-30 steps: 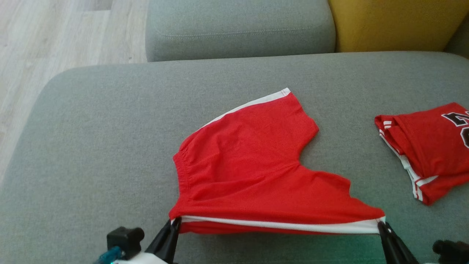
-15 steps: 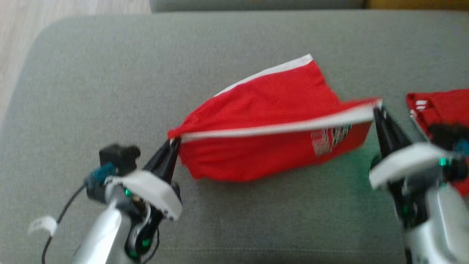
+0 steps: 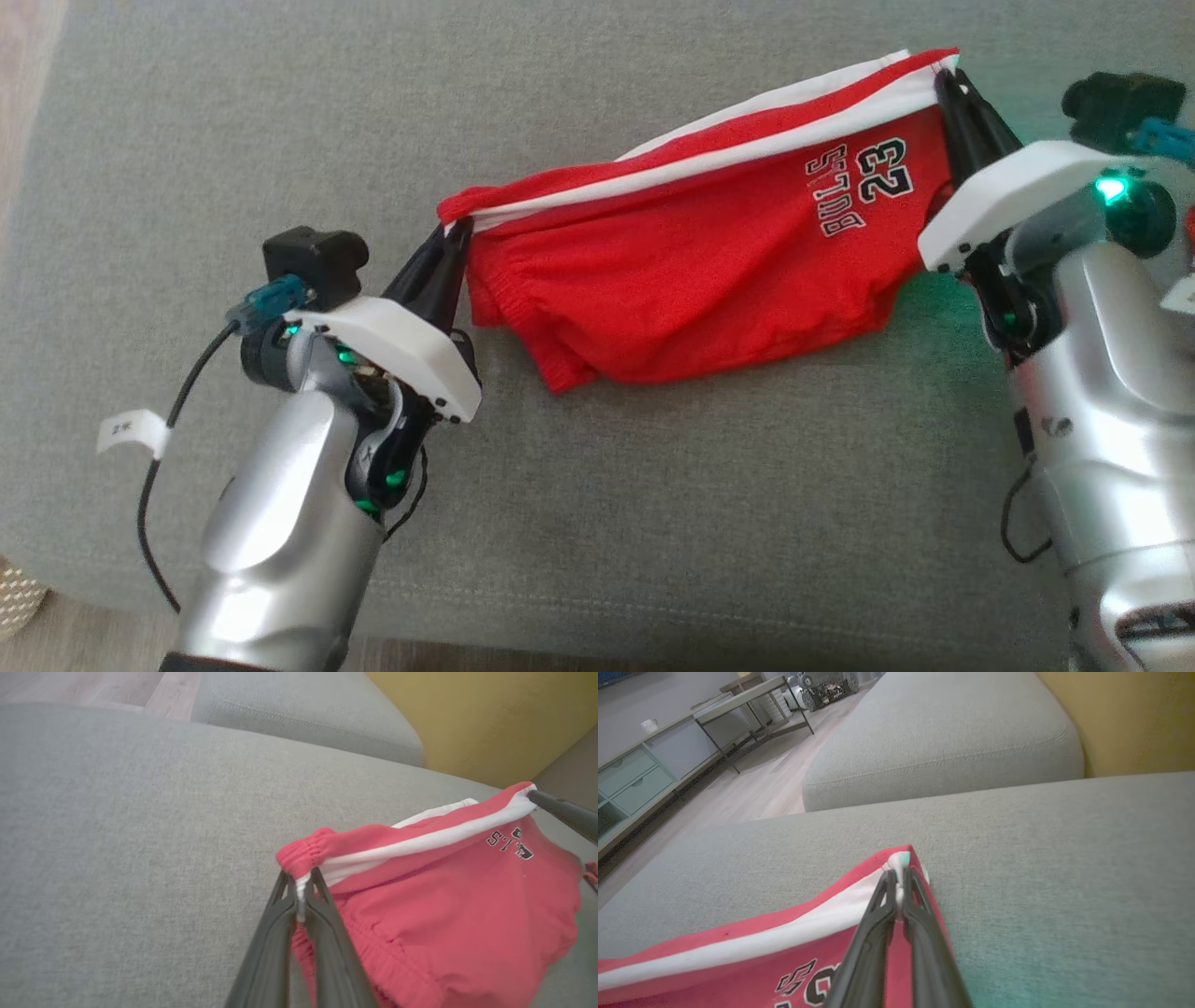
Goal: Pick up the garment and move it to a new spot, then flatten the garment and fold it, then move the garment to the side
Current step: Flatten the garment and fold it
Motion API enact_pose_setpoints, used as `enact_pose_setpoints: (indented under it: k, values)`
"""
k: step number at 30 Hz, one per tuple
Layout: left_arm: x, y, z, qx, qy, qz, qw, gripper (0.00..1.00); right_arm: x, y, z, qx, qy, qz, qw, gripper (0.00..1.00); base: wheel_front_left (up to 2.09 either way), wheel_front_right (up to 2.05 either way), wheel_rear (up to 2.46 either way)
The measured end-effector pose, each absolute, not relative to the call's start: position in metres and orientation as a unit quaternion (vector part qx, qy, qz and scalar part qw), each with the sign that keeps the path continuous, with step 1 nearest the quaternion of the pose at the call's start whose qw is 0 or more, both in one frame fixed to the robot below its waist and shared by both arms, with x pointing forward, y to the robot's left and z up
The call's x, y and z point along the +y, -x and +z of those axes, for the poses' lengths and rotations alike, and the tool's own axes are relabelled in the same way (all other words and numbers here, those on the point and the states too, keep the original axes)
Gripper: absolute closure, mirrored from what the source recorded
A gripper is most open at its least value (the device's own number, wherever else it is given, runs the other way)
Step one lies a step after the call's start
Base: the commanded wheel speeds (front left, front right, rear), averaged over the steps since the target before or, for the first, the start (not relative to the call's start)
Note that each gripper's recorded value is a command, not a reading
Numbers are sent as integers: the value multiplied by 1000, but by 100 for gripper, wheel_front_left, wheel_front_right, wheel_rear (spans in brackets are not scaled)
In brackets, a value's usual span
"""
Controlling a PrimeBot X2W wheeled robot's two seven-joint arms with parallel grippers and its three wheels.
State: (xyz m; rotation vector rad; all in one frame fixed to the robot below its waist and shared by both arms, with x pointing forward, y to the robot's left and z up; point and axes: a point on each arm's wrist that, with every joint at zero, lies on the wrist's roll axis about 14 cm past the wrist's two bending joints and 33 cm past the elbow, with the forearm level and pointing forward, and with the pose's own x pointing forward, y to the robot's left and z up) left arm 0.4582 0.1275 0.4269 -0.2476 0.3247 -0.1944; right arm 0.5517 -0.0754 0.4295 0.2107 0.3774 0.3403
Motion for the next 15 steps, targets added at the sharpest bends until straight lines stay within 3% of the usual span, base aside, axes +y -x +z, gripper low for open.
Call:
enact_pose_setpoints:
  k: [4, 5, 6, 7, 15]
  values:
    - [133, -458, 408, 181, 130, -84, 971, 100, -67, -557, 411, 206, -106, 172, 958, 100, 0, 0, 0]
    - [134, -458, 404, 186, 130, -82, 970, 71, -66, -558, 407, 209, -105, 172, 957, 93, 0, 0, 0]
    - [133, -458, 400, 190, 134, -83, 969, 9, -65, -557, 404, 211, -105, 173, 956, 58, 0, 0, 0]
    - [133, -458, 399, 191, 137, -82, 969, 0, -63, -556, 402, 214, -105, 175, 955, 0, 0, 0, 0]
    - [131, -464, 417, 134, 142, -82, 977, 0, -67, -558, 429, 134, -92, 183, 969, 0, 0, 0, 0]
